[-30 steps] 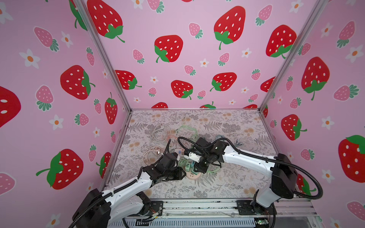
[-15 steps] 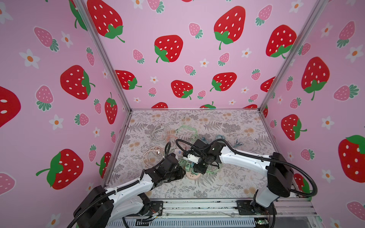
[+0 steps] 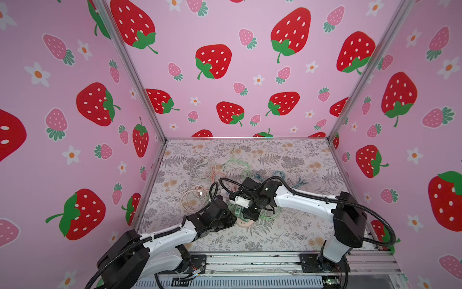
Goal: Insert the plug
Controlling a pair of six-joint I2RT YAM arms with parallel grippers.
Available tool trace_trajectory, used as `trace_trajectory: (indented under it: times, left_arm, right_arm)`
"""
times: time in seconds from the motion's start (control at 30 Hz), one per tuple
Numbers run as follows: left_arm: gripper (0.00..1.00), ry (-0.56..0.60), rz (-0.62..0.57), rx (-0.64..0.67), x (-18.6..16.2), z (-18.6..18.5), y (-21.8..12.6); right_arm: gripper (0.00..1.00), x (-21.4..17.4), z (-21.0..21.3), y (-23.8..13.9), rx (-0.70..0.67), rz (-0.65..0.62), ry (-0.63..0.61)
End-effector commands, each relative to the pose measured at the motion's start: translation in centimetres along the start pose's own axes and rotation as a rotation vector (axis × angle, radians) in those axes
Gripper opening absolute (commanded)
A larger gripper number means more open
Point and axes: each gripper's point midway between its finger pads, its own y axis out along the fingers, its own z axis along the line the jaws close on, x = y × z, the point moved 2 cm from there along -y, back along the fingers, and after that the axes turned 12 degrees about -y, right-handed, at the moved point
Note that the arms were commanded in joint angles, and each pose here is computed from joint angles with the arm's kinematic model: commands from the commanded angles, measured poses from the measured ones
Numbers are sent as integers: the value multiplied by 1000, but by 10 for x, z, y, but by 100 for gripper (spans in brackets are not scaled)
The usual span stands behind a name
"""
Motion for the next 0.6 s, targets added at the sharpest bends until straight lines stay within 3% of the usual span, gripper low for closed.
trace_trajectory:
  times: [0.0, 0.57]
  left_arm:
    - [27, -22, -8, -20, 1, -3, 3]
    - [24, -72, 11, 17, -3, 10, 13]
  right_arm:
    - [11, 4, 0, -1, -10, 6, -33]
    - [10, -1, 3, 14, -19, 67, -73]
